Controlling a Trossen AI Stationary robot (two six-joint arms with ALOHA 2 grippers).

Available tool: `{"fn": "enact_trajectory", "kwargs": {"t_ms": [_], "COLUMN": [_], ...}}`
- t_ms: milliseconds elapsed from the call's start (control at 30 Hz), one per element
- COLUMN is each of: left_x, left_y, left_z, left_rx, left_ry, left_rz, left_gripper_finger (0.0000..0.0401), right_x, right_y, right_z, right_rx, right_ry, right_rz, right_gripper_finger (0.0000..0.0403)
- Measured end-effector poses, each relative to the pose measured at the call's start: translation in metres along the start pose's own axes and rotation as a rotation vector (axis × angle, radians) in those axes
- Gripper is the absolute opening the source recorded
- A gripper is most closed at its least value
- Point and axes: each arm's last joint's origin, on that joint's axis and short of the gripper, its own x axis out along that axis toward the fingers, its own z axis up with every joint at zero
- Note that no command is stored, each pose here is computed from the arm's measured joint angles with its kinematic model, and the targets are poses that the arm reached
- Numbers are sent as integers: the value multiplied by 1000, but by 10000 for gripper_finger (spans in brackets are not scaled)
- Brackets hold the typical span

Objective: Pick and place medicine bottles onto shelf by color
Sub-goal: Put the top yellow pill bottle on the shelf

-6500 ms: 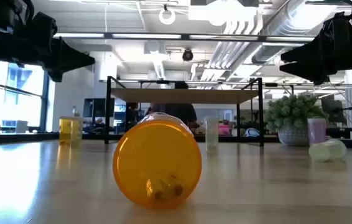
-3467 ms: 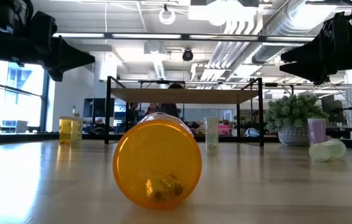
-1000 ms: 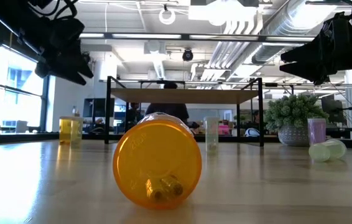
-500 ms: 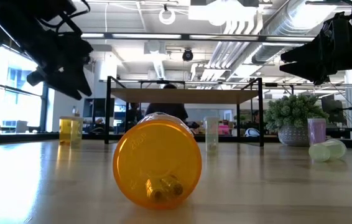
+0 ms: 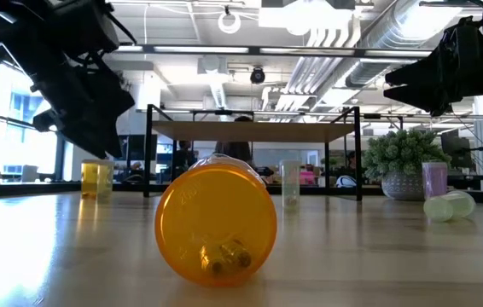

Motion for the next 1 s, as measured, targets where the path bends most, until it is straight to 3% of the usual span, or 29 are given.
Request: {"fn": "enact_trajectory", "kwargs": {"t_ms": [533, 1000], "left_x": [16, 18], "left_y": [-8, -9], "left_z": [-10, -12], "left_rx": [27, 60], "left_ry": [51, 63], "left_rz": [47, 49], "left_gripper_finger": [185, 103], "right_x": [0, 0], "right_y": [0, 0], "right_z": [0, 0], "right_rx": [0, 0], "right_ry": [0, 0], "right_rz": [1, 0], "right_gripper_finger": [264, 264]}}
